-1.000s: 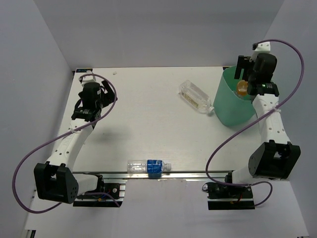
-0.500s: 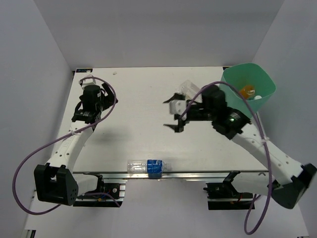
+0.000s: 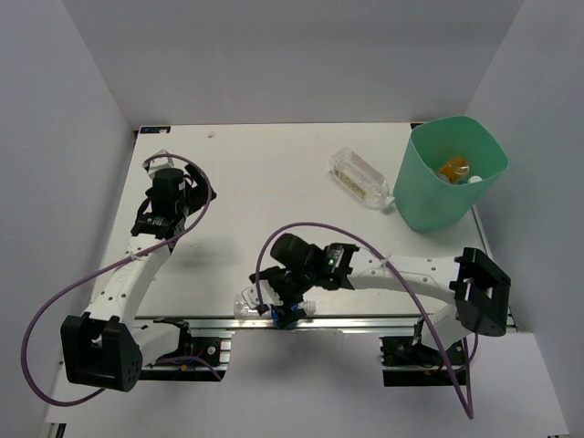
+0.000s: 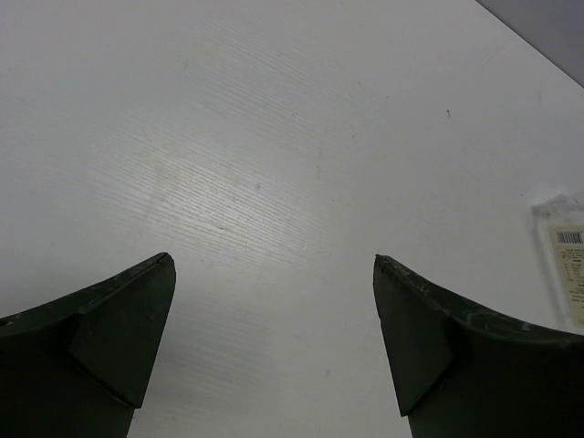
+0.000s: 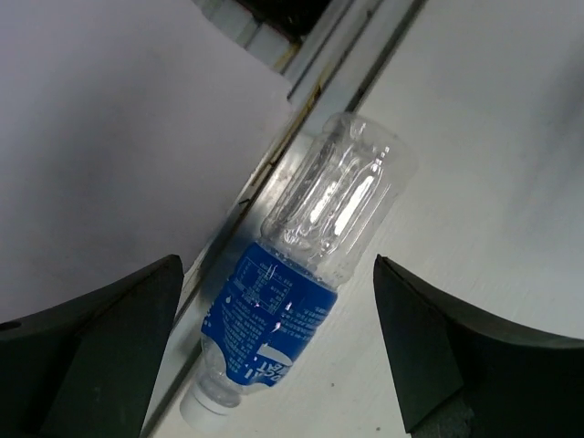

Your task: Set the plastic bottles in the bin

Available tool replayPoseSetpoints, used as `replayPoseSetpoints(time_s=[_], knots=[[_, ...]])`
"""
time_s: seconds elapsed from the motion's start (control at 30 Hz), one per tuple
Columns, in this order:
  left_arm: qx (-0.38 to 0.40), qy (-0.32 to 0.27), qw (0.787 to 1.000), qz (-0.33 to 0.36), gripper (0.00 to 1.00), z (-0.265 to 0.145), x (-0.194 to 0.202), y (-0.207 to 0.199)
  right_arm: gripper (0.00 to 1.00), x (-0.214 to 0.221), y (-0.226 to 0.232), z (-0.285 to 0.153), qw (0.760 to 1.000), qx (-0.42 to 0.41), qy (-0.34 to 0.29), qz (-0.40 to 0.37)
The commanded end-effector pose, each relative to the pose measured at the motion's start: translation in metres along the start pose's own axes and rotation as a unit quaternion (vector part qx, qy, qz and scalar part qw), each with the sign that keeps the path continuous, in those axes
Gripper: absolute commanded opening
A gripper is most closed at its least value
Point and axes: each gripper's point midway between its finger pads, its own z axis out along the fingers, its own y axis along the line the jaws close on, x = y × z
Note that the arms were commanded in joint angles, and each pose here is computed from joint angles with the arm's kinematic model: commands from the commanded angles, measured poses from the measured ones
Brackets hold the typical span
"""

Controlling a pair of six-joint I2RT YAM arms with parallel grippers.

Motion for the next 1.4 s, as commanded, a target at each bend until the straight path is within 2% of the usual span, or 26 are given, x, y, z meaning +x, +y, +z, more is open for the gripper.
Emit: replayPoseSetpoints(time_s=[0.0,0.03,0.1,0.3,0.57,0.67,0.7,0.8,0.83,0.87,0.93,0.97,1.0,1.03,1.07,1.13,1.23,1.27,1.3,1.33,1.37], knots=[[0.013,-0.012,1.000,-0.009,0.98,-0.008,-0.007,-0.004,0.89,0.017,-0.025,0.015,0.992,0.109,0.040,0.045],[0.018,-0.011,1.000,-0.008,0.98,-0.009,-0.005,-0.004,0.89,0.017,-0.034,0.018,0.987,0.137,0.030,0.075],[0.026,-0.014,1.000,-0.009,0.98,-0.009,-0.006,-0.006,0.89,0.037,-0.046,0.022,0.975,0.185,0.056,0.109],[0.027,-0.018,0.999,-0.008,0.98,-0.012,-0.008,-0.006,0.89,0.066,-0.056,0.035,0.954,0.239,0.072,0.167],[0.022,-0.023,0.999,-0.007,0.98,-0.011,-0.009,-0.004,0.86,0.087,-0.046,0.054,0.954,0.225,0.079,0.180],[0.024,-0.023,0.999,-0.005,0.98,-0.012,-0.010,-0.005,0.64,0.085,-0.050,0.055,0.953,0.225,0.068,0.189],[0.022,-0.025,0.999,-0.006,0.98,-0.012,-0.010,-0.004,0.51,0.088,-0.052,0.053,0.953,0.221,0.067,0.196],[0.020,-0.030,0.999,-0.006,0.98,-0.014,-0.013,-0.004,0.29,0.084,-0.081,0.031,0.945,0.248,0.054,0.205],[0.022,-0.032,0.999,-0.006,0.98,-0.015,-0.014,-0.004,0.25,0.084,-0.091,0.020,0.940,0.257,0.050,0.217],[0.024,-0.035,0.999,-0.007,0.98,-0.016,-0.016,-0.005,0.23,0.078,-0.124,-0.012,0.928,0.294,0.029,0.228],[0.028,-0.039,0.999,-0.008,0.98,-0.017,-0.017,-0.006,0.18,0.072,-0.156,-0.051,0.913,0.323,0.001,0.249],[0.031,-0.042,0.999,-0.009,0.98,-0.018,-0.020,-0.008,0.16,0.052,-0.181,-0.086,0.901,0.354,-0.025,0.249],[0.032,-0.042,0.999,-0.009,0.98,-0.018,-0.020,-0.009,0.13,0.065,-0.202,-0.129,0.879,0.400,-0.030,0.259],[0.034,-0.044,0.998,-0.008,0.98,-0.018,-0.022,-0.009,0.13,0.053,-0.211,-0.168,0.862,0.438,-0.049,0.249],[0.034,-0.045,0.998,-0.008,0.98,-0.017,-0.023,-0.010,0.13,0.053,-0.226,-0.216,0.835,0.492,-0.066,0.239],[0.035,-0.047,0.998,-0.009,0.98,-0.017,-0.026,-0.012,0.17,0.028,-0.226,-0.288,0.791,0.570,-0.095,0.200],[0.041,-0.053,0.998,-0.009,0.98,-0.016,-0.030,-0.016,0.18,0.011,-0.206,-0.407,0.684,0.705,-0.109,0.152],[0.049,-0.054,0.997,-0.008,0.98,-0.016,-0.033,-0.020,0.19,0.013,-0.193,-0.460,0.622,0.759,-0.129,0.143],[0.054,-0.055,0.997,-0.002,0.98,-0.016,-0.035,-0.023,0.20,0.022,-0.181,-0.475,0.601,0.775,-0.135,0.143],[0.061,-0.060,0.996,0.001,0.98,-0.016,-0.039,-0.027,0.22,0.012,-0.164,-0.500,0.577,0.794,-0.147,0.125],[0.069,-0.061,0.996,0.006,0.98,-0.016,-0.045,-0.032,0.22,0.024,-0.150,-0.528,0.543,0.818,-0.137,0.130]])
